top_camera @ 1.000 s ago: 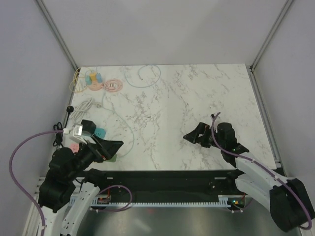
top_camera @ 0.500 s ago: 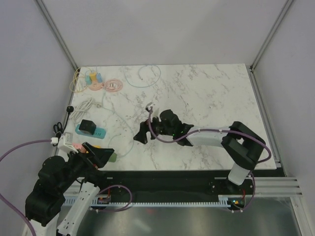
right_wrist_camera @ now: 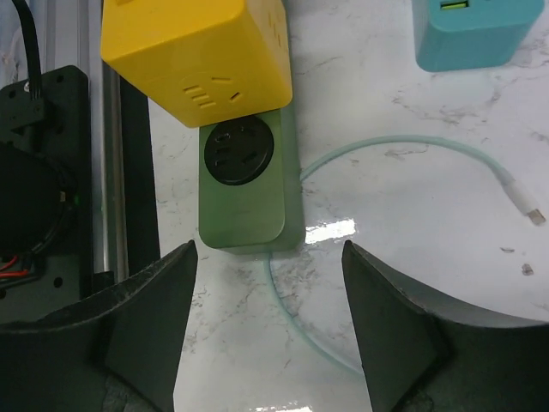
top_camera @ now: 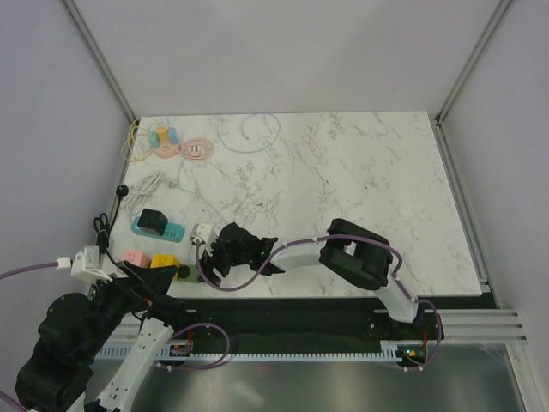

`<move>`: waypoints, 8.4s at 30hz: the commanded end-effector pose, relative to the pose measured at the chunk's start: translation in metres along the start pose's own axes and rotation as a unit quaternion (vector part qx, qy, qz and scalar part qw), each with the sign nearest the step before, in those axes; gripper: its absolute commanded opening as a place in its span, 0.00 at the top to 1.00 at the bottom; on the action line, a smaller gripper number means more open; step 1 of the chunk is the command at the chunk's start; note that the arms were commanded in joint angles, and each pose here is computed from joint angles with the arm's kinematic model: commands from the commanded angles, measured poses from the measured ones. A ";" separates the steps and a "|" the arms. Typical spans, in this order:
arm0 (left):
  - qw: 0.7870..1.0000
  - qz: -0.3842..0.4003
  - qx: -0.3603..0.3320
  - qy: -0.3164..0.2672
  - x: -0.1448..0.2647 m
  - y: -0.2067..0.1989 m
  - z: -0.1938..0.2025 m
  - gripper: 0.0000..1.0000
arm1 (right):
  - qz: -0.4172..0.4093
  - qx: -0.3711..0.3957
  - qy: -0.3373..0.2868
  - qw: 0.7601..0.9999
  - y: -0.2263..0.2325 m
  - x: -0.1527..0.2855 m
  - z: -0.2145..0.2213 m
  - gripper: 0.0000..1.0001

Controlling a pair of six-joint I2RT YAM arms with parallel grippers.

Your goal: Pull the plug off the socket

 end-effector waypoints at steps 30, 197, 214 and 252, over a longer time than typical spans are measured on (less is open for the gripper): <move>0.999 0.013 0.038 0.013 0.002 0.006 0.003 0.13 | 0.072 0.144 0.045 0.986 -0.001 0.006 -0.006 1.00; 0.946 -0.201 0.095 0.238 -0.222 0.077 0.107 0.98 | 0.240 -0.060 -0.011 0.969 -0.053 0.111 -0.049 1.00; 0.975 -0.070 0.153 0.144 -0.173 0.034 0.076 0.40 | 0.168 -0.212 -0.039 0.962 -0.069 0.132 -0.044 1.00; 0.954 -0.122 0.249 0.117 -0.233 0.075 0.114 0.35 | 0.067 -0.276 -0.053 0.958 -0.054 0.128 -0.037 1.00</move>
Point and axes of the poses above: each gripper's point midway between its finger pads, its own x axis back along the fingers, its own y axis along the line the jaws close on, z = x × y, the point moved 6 cm from there along x, back along the fingers
